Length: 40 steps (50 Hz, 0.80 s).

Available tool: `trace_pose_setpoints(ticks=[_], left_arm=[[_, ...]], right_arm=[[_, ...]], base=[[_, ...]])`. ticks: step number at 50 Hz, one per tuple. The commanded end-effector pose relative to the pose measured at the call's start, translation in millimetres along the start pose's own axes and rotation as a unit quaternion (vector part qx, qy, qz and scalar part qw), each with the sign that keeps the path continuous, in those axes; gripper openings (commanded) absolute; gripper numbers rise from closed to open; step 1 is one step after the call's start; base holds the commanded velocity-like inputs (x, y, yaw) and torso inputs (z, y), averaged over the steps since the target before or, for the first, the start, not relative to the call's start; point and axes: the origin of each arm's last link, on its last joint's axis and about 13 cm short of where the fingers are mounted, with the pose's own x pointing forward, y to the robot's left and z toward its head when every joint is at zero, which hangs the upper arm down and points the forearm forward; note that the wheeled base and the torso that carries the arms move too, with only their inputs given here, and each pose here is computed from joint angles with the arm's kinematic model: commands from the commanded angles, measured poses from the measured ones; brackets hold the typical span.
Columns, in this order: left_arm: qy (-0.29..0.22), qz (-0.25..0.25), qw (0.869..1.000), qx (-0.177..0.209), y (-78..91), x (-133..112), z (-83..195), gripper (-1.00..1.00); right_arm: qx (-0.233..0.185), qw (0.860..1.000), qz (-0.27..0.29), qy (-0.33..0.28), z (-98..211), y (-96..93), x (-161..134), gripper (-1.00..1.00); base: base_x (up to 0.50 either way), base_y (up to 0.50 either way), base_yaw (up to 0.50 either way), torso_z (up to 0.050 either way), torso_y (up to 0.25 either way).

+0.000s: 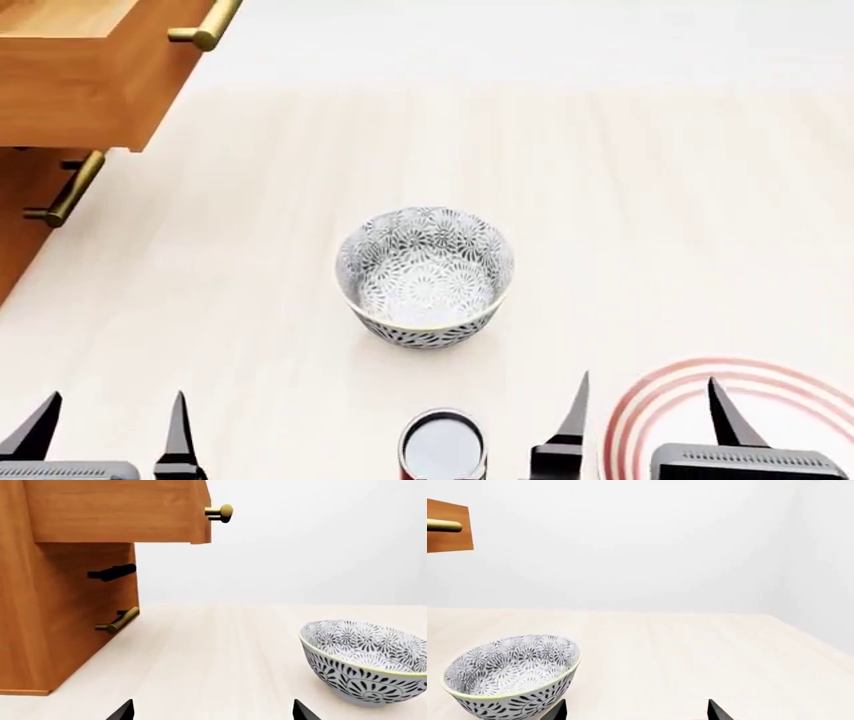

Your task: Put the bowl on the plate.

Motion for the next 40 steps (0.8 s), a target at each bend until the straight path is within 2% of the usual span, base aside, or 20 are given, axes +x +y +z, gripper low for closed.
trace_pose_setpoints(ticks=[1, 40], left_arm=[[-0.001, 0.001, 1.0, -0.001, 0.4, -0.1, 0.4, 1.0], [0.0, 0.001, 1.0, 0.0, 0.0, 0.6, -1.5, 1.0]], right_arm=[[-0.004, 1.0, -0.005, -0.002, 3.1, -2.6, -0.7, 1.0], [-0.002, 1.0, -0.002, 0.007, 0.0, -3.6, -1.2, 1.0]], base=[[0.16, 0.0, 0.0, 0.0, 0.0], [0.17, 0.0, 0.0, 0.0, 0.0]])
